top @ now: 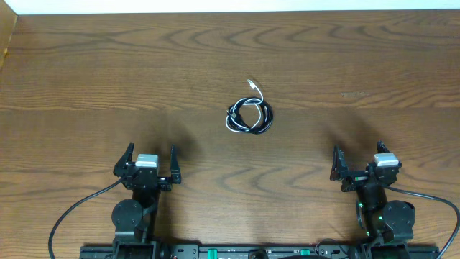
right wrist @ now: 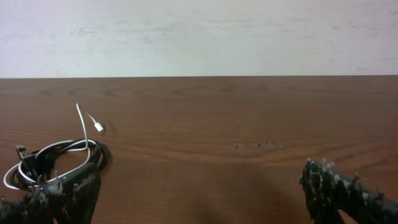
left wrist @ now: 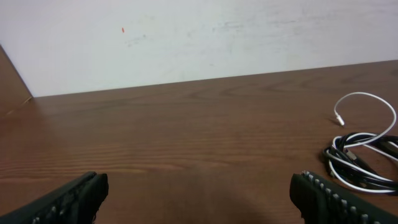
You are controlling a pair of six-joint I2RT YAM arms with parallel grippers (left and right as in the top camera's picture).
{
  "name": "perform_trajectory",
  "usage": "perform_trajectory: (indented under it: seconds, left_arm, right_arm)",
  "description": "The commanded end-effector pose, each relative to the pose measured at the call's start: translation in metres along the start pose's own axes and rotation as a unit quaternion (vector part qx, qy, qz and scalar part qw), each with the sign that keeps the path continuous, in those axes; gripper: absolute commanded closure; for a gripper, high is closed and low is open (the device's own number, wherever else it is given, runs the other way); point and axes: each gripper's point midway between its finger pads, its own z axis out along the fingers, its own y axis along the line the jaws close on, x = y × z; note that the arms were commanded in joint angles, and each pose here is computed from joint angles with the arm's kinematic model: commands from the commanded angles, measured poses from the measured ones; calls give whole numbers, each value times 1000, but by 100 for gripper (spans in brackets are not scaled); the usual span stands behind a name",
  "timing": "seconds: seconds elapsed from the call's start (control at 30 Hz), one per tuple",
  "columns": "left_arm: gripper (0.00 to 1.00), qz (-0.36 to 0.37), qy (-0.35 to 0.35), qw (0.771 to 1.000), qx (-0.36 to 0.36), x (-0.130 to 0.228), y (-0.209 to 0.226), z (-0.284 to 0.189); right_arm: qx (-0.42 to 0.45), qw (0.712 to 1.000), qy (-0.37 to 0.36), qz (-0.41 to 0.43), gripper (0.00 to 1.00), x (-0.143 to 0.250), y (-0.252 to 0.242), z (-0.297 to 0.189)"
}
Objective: Untangle cables
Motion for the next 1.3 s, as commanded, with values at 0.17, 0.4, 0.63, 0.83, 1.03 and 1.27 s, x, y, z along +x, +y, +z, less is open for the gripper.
perform_trajectory:
  seconds: [0.17,0.4,0.63,0.83,1.03,1.27]
  left_arm:
    - [1,8,161,987,26,62,-10,-3]
    - [1,8,161,987,26,62,-10,-3]
    - [2,8,161,987,26,62,-10,-3]
    - [2,12,163,986,7,63,-4,-3]
    - [2,12,164,986,6,63,-3,-3]
    - [2,12,162,987,6,62,-3,-3]
  right_arm:
    - [-22,1000,14,5,1,6,8,1]
    - [-22,1000,14,5,1,6,8,1]
    - [-22,1000,14,5,1,6,8,1]
    - [-22,1000,14,5,1,6,8,1]
    - [-22,1000,14,5,1,6,8,1]
    - [-32,999,13,7,1,6,11,1]
